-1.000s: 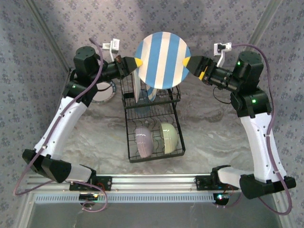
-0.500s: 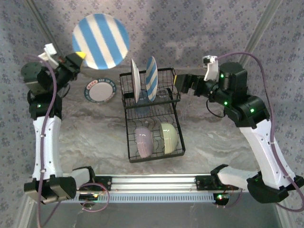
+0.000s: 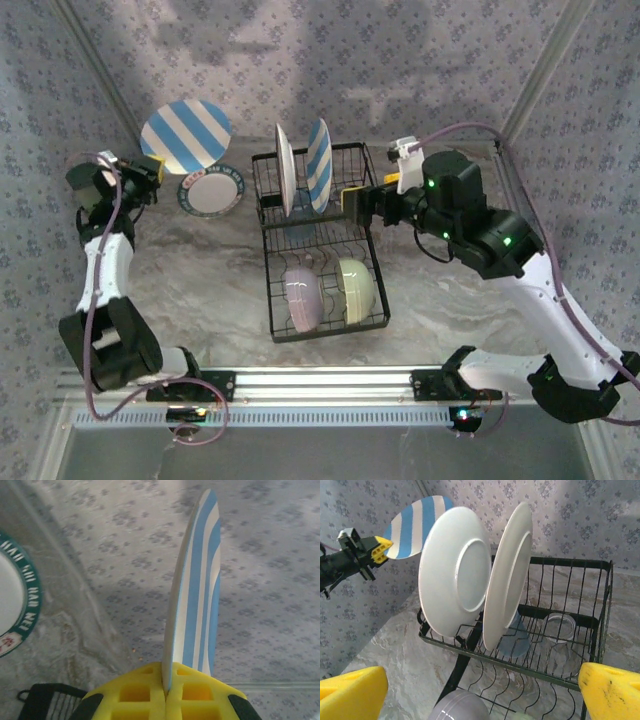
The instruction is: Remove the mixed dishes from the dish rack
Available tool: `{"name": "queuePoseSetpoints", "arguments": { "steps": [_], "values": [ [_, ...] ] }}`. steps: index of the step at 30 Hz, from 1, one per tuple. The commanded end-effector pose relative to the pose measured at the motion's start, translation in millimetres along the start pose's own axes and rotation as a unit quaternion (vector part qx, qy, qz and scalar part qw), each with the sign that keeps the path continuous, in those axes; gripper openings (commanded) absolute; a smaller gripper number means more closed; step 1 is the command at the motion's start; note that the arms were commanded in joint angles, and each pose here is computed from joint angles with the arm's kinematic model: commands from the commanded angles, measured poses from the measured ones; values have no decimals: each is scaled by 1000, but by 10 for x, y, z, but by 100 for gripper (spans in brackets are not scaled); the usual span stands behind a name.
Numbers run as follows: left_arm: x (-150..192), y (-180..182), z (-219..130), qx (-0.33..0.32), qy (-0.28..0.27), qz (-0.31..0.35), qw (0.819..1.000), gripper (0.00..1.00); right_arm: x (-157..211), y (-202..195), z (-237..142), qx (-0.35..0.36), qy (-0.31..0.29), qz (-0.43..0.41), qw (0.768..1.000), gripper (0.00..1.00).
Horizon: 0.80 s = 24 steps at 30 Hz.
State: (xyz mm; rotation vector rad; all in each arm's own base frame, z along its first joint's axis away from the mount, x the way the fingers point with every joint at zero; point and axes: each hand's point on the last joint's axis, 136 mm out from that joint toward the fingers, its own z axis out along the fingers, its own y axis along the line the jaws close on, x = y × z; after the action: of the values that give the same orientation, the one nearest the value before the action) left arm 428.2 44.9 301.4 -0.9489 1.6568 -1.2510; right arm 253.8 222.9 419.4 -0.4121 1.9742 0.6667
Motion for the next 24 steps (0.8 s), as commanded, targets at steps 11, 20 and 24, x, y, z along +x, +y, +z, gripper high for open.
{"name": "queuePoseSetpoints", "arguments": {
  "steps": [11,20,24],
  "values": [
    [-83,1151,507,-81,-11,-16,997,0,184,53,-53,-28,-2,-5,1000,100],
    [-1,1705,710,-154,-2,-21,988,0,240,59,-108,-33,0,5,999,100],
    [-12,1759,783,-155,2,-17,988,0,260,61,-108,-35,2,9,999,100]
  ]
}}
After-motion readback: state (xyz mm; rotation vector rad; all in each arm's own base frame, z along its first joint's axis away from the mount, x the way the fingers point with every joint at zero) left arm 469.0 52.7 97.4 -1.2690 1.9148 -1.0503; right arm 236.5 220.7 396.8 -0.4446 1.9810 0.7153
